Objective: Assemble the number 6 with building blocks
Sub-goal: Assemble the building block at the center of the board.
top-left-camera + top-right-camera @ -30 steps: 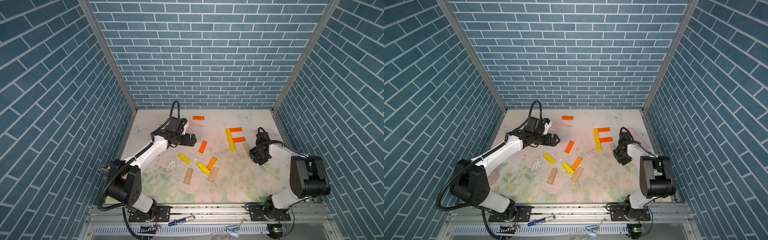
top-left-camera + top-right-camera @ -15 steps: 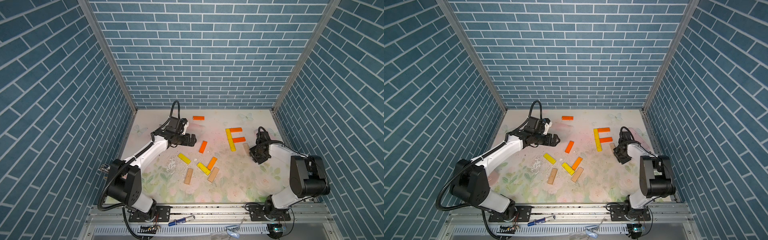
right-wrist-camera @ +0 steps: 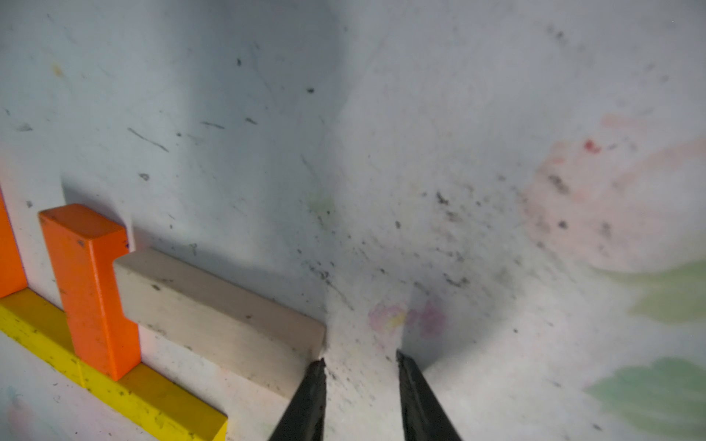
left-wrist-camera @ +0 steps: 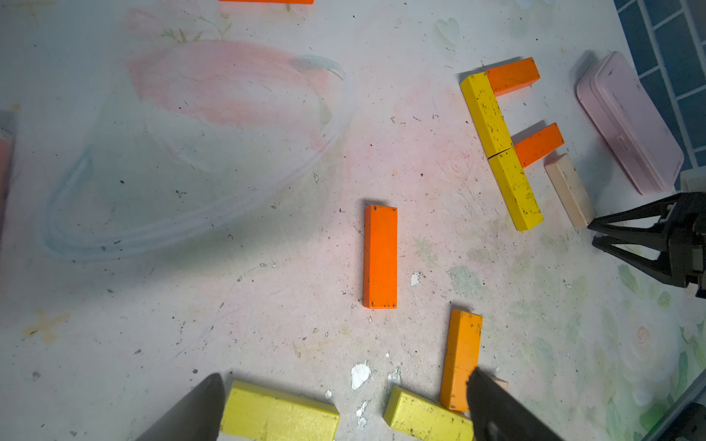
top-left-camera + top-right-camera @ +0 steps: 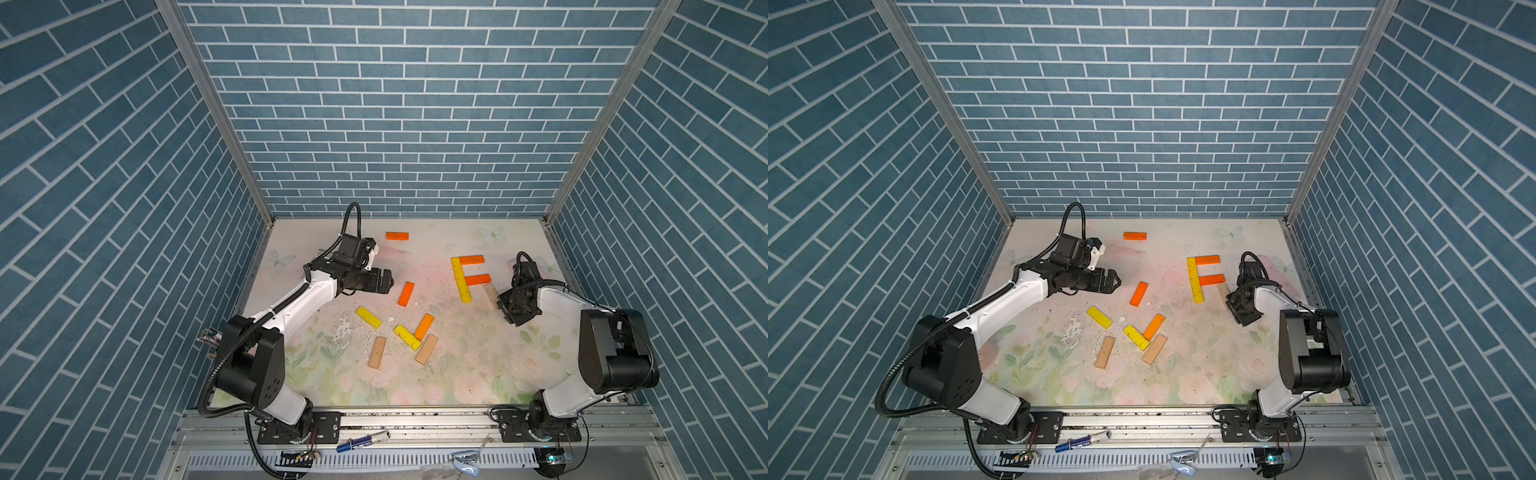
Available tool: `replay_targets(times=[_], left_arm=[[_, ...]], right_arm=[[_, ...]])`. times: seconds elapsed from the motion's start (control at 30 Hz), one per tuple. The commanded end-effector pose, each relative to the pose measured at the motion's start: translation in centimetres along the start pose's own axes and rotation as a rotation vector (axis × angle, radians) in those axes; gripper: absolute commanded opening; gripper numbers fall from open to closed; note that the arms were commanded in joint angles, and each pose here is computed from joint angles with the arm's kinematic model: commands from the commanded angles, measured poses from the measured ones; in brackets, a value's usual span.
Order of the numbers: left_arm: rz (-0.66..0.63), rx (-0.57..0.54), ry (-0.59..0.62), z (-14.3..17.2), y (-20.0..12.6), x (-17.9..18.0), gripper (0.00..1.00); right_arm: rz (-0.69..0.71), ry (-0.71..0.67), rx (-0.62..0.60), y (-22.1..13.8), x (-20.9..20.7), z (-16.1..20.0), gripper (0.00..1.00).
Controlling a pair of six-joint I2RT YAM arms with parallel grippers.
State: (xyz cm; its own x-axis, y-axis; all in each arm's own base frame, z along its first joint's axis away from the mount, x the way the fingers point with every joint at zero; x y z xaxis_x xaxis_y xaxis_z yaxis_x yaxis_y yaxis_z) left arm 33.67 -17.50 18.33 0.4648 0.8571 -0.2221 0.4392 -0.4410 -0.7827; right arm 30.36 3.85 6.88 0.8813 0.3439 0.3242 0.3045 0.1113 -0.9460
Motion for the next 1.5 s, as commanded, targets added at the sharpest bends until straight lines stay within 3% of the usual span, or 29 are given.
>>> replay_targets(times=[0.0,0.6,0.83,1.0,1.17,1.33,1.47], left_arm=[[-0.001,-0.001,0.004,-0.5,-0.1,-0.2,0.99],[-0.001,-0.006,0.004,-0.5,-0.3,-0.2,0.99],[0.001,-0.007,0.006,-0.5,-0.3,-0.3,0.99],[0.002,-0.007,0.006,-0.6,-0.2,-0.3,0.99],[0.004,-0.005,0.005,-0.5,-0.2,-0.3,0.99],[0.012,-0.005,0.007,-0.5,-0.2,-0.4,0.99],[0.014,0.000,0.011,-0.3,0.0,-0.5,0.99]], right_arm=[[0.112,0.063,0.025,1.6,-2.4,0.4,0.35],[0.099,0.063,0.056,1.5,-2.2,0.8,0.42],[0.104,0.039,-0.018,-0.1,-2.4,0.2,0.42],[0.038,-0.151,-0.117,-3.4,-0.3,-0.7,0.41],[-0.039,-0.518,-0.234,-7.5,3.3,-2.0,0.41],[-0.035,-0.781,-0.317,-9.5,6.2,-3.1,0.48],[-0.012,-0.904,-0.330,-9.7,7.8,-3.7,0.56]])
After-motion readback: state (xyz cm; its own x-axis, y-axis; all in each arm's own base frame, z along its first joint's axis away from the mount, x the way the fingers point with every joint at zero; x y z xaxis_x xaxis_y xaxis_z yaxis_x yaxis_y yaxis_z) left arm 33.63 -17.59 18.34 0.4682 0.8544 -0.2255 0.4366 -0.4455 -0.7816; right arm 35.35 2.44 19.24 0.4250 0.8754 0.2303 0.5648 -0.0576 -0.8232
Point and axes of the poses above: each gripper's point midway between its finger pads, its own y axis out along the fingers, its own x axis along the line the jaws close on, z = x × y, the point moved 5 cm from there along -y, back along the fingers, and after that the axes turned 10 degrees about y, right-handed, at the moved point
